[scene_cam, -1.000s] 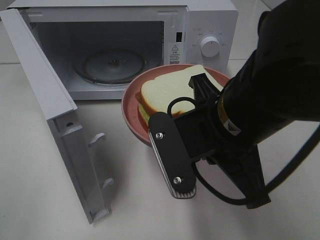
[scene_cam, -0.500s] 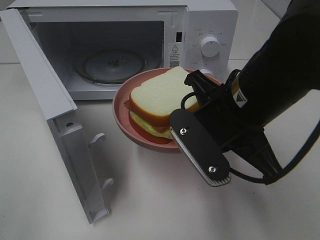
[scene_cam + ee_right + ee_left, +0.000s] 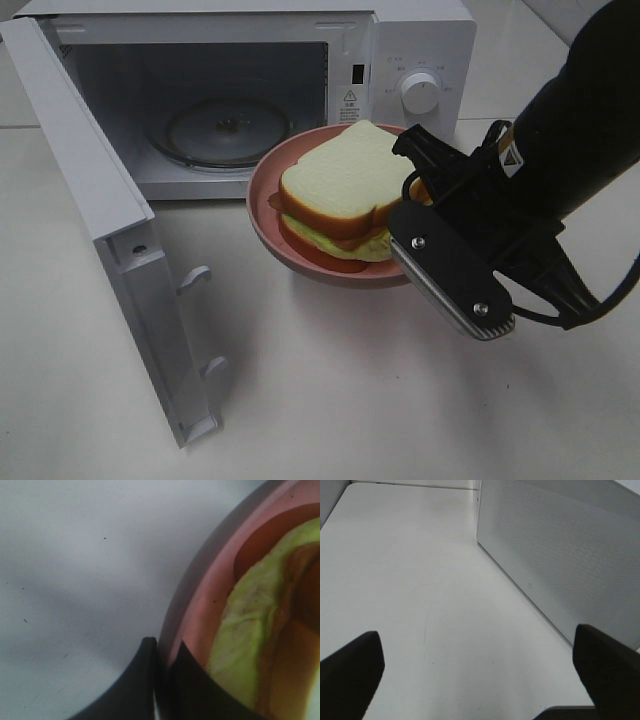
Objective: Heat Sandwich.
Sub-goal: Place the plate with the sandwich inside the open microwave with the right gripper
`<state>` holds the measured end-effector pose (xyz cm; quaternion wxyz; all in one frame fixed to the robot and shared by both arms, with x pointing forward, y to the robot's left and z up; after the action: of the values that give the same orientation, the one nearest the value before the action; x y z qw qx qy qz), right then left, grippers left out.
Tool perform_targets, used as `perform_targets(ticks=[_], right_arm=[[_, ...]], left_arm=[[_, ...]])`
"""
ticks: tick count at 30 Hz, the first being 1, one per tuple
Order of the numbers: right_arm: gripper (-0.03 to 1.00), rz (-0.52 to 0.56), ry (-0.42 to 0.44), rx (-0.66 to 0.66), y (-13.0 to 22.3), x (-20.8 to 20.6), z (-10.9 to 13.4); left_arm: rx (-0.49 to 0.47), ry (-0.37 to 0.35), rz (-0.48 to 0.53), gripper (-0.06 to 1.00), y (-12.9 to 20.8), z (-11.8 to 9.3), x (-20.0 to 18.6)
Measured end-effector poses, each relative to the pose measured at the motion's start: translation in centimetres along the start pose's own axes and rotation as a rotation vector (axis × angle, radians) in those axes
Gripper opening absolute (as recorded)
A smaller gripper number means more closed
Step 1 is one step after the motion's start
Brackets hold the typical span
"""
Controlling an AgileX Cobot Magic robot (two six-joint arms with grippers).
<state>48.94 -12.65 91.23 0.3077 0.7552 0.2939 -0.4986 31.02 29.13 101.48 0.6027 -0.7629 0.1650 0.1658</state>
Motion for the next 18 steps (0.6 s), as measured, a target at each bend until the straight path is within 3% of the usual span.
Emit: perform_targets(ticks=[8, 18], right_arm=[[0.05, -0.001, 0.069, -0.034, 0.0, 0.3, -1.3], [0.05, -0.005, 0.089, -0.038, -0.2, 2.1, -2.1]], left_arm=[[0.000, 0.000, 0.000, 0.96, 0.0, 0.0, 0.0], [0.000, 0.000, 0.000, 0.96, 0.0, 0.0, 0.0]])
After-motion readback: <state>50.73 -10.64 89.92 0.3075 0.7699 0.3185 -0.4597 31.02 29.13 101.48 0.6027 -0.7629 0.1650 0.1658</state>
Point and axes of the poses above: a point on each arm's last joint axis where the gripper is mounted, x pointing out along that axis toward the gripper, z along the wrist's bending axis when the last joint is at zero, y = z × x, the point moved 9 cm from there along x, pointing out along that axis toward the gripper, and after that the axes turned 11 degrees about -x, right-handed, at the moved point
